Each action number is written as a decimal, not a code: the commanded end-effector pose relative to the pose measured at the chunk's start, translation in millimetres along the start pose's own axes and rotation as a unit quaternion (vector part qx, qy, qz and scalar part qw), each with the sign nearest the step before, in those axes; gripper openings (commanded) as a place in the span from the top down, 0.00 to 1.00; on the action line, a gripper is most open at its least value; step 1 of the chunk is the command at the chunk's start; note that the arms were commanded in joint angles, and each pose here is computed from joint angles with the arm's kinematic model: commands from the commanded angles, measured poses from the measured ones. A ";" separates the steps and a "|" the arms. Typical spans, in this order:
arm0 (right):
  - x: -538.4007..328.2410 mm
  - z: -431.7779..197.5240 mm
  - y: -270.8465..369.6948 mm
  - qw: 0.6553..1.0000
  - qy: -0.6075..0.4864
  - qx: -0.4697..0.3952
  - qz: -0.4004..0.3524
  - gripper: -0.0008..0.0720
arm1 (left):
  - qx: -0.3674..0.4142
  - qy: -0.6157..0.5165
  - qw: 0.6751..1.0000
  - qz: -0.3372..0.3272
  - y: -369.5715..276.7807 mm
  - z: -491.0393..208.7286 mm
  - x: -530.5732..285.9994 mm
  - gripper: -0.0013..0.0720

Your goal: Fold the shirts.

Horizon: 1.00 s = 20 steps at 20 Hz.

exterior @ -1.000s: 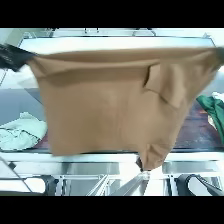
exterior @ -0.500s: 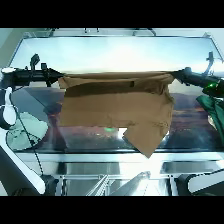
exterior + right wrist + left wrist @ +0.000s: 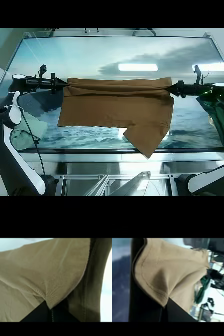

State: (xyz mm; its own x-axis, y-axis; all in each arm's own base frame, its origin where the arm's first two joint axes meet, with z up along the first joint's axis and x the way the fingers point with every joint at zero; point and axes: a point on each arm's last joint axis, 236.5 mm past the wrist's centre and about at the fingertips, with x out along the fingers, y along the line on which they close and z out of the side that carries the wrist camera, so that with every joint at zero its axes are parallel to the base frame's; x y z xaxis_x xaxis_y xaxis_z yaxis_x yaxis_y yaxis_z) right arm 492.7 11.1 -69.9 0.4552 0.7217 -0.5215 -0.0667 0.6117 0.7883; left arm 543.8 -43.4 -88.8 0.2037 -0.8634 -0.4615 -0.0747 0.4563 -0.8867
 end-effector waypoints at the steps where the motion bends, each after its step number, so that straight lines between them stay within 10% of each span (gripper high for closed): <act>1: 6.8 -13.9 -2.8 1.000 0.023 0.007 -0.001 0.96 | 0.036 0.024 0.996 0.082 20.4 -4.4 9.4 0.97; 4: 8.0 -15.2 3.7 1.000 0.027 0.007 0.004 0.82 | 0.057 0.039 0.993 0.094 12.7 -6.5 6.9 0.86; 5: 4.1 -14.3 8.1 1.000 0.028 0.011 0.009 0.57 | 0.063 0.041 0.993 0.093 7.3 -6.6 2.4 0.55; 7: -16.0 -7.6 19.7 1.000 0.020 0.010 0.016 0.53 | 0.075 0.030 0.992 0.093 -8.2 -3.4 -17.2 0.07; 11: -80.2 -25.7 18.2 0.998 0.054 0.027 -0.030 0.53 | 0.073 0.026 0.990 0.121 -23.1 -21.3 -79.3 0.24; 20: -71.6 -186.2 -27.5 0.973 0.100 0.168 -0.123 0.47 | -0.080 0.093 0.984 0.128 35.0 -185.1 -98.6 0.24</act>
State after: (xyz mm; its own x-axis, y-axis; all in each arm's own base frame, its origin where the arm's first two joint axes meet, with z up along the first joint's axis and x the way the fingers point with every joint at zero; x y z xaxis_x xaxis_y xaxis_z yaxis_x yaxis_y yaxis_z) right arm 323.9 -7.4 -84.2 0.2485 0.6685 -0.7009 0.2485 0.6554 0.7132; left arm 384.3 19.4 -65.6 0.0153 -0.7601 -0.6497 -0.2021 0.6340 -0.7465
